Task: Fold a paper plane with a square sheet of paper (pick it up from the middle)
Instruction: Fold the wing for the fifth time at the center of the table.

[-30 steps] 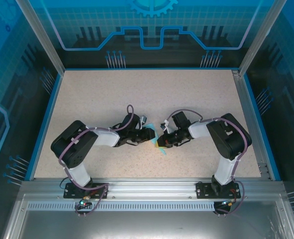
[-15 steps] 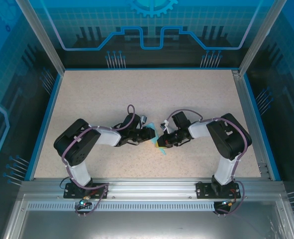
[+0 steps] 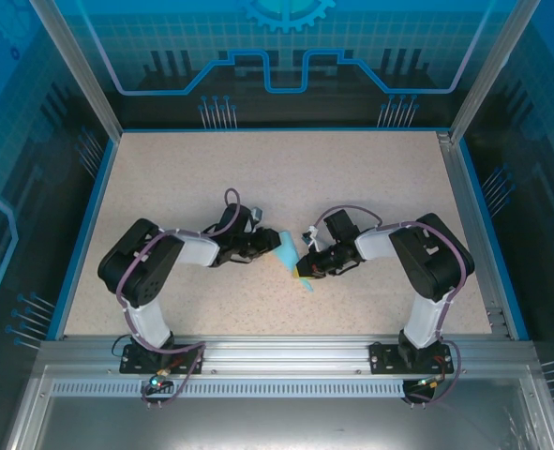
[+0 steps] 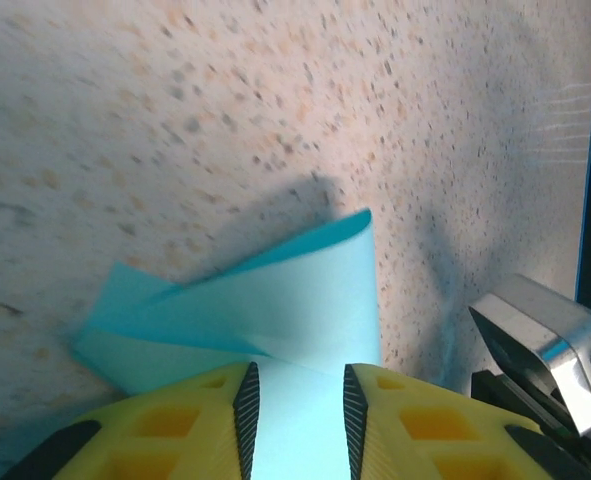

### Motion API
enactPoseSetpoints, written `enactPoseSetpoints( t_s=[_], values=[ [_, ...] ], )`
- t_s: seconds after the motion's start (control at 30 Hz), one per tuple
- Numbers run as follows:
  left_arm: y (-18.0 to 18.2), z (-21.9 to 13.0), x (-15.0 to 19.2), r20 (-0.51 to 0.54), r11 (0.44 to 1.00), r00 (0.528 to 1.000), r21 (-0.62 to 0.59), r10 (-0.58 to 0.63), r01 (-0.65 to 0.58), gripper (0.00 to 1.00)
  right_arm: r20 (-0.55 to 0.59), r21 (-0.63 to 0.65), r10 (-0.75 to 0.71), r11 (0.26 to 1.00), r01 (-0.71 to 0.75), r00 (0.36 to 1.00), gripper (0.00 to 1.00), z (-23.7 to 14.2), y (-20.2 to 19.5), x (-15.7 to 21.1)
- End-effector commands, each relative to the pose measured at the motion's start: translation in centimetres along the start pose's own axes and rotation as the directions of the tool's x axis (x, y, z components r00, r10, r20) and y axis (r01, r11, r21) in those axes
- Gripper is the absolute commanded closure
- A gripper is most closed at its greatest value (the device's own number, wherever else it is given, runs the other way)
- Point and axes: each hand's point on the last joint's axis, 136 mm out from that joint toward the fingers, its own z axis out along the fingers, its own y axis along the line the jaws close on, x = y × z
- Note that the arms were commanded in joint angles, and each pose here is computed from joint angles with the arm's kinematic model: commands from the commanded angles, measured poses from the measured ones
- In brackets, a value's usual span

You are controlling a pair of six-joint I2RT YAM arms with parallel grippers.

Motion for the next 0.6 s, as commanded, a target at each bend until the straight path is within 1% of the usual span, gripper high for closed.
enactPoseSetpoints(
  t_s=[0.0,0.13,0.27,0.57],
  values=[
    [3.4,-0.7,-1.1,0.015,0.996,1.000,-0.094,-0.011,0.013,0.68,-0.082,0.168,0.175,0.973,-0.159,0.981,0.98,0.0,-5.1,4.1],
    [3.7,-1.1,-2.1,0.026,0.995,1.000,-0.101,-0.007,0.010,0.69,-0.085,0.163,0.172,0.974,-0.156,0.981,0.98,0.0,-5.0,4.0],
    [3.0,-1.7,-3.0,0.031,0.996,1.000,-0.085,0.003,0.000,0.68,-0.083,0.155,0.170,0.975,-0.156,0.982,0.98,0.1,-4.8,3.8],
    [-1.0,-5.2,-4.4,0.083,0.999,0.996,-0.025,0.043,-0.041,0.67,-0.073,0.154,0.174,0.975,-0.161,0.982,0.98,0.1,-4.6,3.2]
  ],
)
